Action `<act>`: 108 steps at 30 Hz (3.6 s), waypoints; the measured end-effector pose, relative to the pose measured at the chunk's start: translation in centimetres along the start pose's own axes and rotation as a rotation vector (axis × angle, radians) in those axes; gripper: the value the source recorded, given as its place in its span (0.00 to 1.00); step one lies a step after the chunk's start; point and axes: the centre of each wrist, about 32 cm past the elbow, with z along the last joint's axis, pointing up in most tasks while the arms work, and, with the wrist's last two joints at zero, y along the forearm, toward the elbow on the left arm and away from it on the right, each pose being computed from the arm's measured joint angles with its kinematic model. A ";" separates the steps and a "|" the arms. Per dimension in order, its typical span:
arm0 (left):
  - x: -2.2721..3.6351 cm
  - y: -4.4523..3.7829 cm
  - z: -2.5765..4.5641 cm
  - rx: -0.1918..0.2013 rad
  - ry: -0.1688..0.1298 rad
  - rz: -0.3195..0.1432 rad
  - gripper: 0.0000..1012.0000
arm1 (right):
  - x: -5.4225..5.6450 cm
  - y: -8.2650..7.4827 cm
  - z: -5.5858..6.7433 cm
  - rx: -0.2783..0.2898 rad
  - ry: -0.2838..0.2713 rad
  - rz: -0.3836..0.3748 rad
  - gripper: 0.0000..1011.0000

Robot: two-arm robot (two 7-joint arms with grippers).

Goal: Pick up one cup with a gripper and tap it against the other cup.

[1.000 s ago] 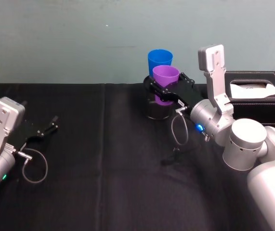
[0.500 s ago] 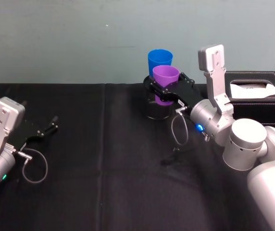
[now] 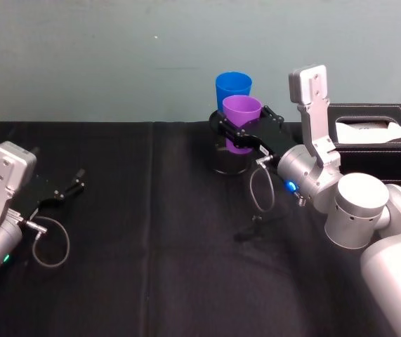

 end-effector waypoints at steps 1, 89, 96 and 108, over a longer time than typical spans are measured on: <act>0.00 0.00 0.00 0.000 0.000 0.000 0.99 | 0.0 0.0 0.0 0.000 0.000 0.000 0.73; 0.00 0.00 0.00 0.000 0.000 0.000 0.99 | 0.0 0.0 0.0 0.000 0.000 0.000 0.73; 0.00 0.00 0.00 0.000 0.000 0.000 0.99 | 0.0 0.0 0.0 0.000 0.000 0.000 0.73; 0.00 0.00 0.00 0.000 0.000 0.000 0.99 | 0.0 0.0 0.0 0.000 0.000 0.000 0.73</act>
